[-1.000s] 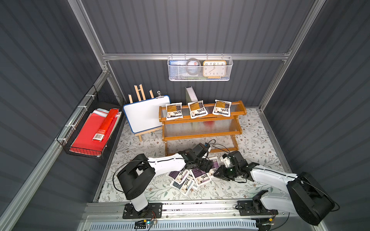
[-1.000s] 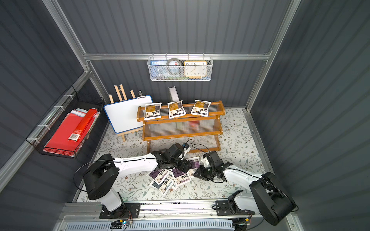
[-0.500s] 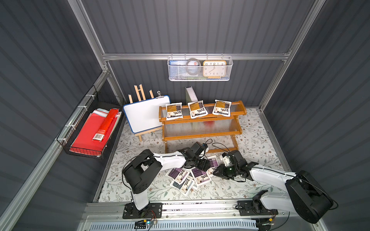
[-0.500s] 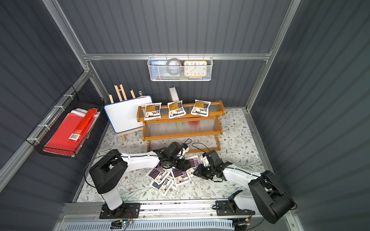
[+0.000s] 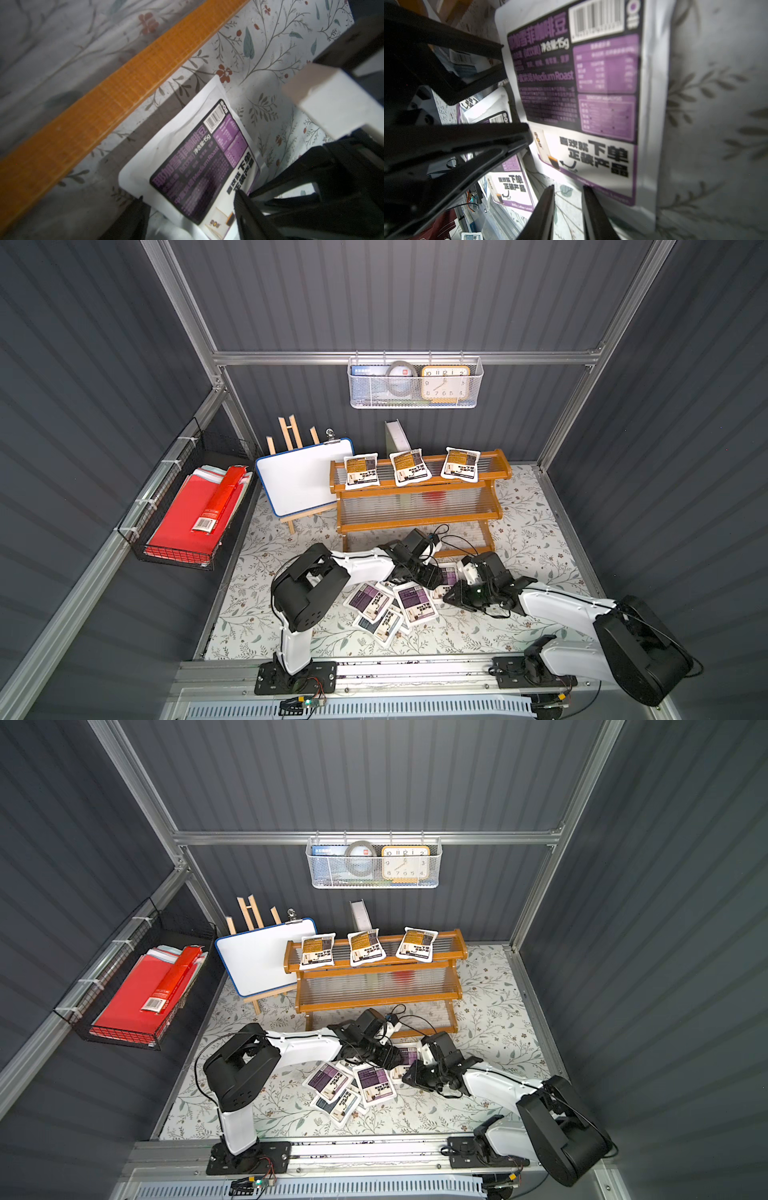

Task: Place the bagged coffee beans on the shelf by color
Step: Pick up the bagged coffee beans at the center of the board.

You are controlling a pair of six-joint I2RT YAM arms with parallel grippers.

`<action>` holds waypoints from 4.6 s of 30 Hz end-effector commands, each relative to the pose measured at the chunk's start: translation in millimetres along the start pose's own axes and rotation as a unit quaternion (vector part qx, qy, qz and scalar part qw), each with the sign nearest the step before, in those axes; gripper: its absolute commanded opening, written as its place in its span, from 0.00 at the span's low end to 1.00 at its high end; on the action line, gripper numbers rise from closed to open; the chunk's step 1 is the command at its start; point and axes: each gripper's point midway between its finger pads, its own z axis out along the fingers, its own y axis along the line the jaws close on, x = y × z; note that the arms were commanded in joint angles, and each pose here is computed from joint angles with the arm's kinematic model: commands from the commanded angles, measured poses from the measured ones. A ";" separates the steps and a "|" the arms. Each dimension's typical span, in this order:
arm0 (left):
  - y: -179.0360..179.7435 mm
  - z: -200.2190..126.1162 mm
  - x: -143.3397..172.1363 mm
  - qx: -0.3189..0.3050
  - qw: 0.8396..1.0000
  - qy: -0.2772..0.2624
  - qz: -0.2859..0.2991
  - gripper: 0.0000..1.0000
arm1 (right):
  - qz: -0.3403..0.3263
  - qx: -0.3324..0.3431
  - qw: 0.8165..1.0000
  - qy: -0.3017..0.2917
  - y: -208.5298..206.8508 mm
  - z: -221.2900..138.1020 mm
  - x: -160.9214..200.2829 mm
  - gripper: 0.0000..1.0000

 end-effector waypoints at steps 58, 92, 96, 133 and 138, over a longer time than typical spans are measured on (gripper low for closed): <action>-43.4 -142.2 -85.0 0.023 0.970 -0.241 0.026 0.00 | -0.113 -0.146 0.925 -0.332 101.1 -151.0 -68.9 0.54; -43.1 -148.2 -123.4 0.049 0.951 -0.304 0.002 0.00 | -0.115 -0.169 0.917 -0.343 122.0 -131.2 -109.7 0.51; -38.4 -154.9 -126.2 0.037 0.948 -0.316 -0.009 0.00 | -0.120 -0.172 0.923 -0.323 123.1 -124.9 -105.8 0.50; -26.3 -158.8 -134.4 0.009 0.947 -0.320 -0.038 0.11 | -0.088 -0.217 0.891 -0.389 136.5 -146.6 -141.3 0.00; -6.1 -181.0 -136.5 -0.044 0.930 -0.356 -0.078 0.32 | -0.077 -0.212 0.887 -0.404 129.5 -156.3 -152.2 0.00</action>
